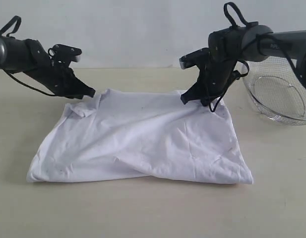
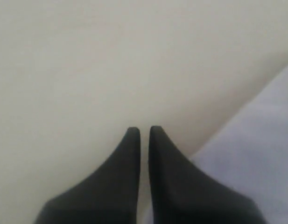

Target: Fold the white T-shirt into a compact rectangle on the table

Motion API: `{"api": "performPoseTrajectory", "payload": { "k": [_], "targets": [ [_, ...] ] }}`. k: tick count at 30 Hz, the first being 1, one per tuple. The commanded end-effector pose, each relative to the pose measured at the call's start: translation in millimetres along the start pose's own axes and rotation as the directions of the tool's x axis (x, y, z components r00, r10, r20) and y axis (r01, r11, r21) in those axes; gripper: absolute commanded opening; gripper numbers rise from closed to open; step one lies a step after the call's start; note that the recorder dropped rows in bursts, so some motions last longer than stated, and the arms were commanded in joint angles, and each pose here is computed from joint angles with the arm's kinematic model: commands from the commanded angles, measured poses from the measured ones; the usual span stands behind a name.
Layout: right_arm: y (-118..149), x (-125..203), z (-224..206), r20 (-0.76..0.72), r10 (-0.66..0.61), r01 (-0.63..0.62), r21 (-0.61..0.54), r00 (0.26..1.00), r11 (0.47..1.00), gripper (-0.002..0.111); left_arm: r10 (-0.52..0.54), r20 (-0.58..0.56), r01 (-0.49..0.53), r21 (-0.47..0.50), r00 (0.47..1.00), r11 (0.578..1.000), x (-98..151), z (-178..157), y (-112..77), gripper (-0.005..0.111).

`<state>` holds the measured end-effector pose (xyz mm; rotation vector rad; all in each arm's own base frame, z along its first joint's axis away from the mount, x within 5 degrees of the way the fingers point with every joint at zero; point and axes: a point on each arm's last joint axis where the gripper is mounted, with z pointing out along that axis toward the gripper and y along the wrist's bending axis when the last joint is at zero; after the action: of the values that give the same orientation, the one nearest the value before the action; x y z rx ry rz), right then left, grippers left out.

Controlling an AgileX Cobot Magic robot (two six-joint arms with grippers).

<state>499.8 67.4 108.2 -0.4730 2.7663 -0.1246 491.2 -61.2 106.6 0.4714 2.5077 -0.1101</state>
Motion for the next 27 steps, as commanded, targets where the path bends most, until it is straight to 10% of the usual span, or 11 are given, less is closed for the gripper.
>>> {"api": "performPoseTrajectory", "payload": {
  "k": [1, 7, 19, 22, 27],
  "targets": [
    [2, 36, 42, -0.222, -0.028, 0.025, -0.013, 0.975, 1.0, 0.0, -0.007, 0.064, 0.009, -0.033, 0.998, 0.999, -20, -12, 17.5, 0.005],
    [8, 21, -1, -0.184, -0.047, 0.041, -0.036, 0.982, 0.999, 0.0, 0.049, -0.059, -0.042, 0.122, 0.997, 0.992, -30, -44, -0.8, 0.005],
    [104, -2, -64, -0.076, -0.256, 0.248, -0.1, 0.964, 0.964, 0.0, 0.092, -0.181, -0.021, 0.364, 0.979, 0.931, -3, -80, -38.6, 0.005],
    [89, -15, -77, -0.009, -0.296, 0.293, 0.176, 0.955, 0.94, 0.0, 0.104, -0.175, -0.037, 0.349, 0.979, 0.936, 9, -85, -50.4, 0.005],
    [46, -6, -74, -0.096, -0.2, 0.216, 0.21, 0.975, 0.954, 0.0, 0.082, -0.217, 0.009, 0.387, 0.973, 0.922, 27, -91, -64.2, 0.005]
  ]
}}
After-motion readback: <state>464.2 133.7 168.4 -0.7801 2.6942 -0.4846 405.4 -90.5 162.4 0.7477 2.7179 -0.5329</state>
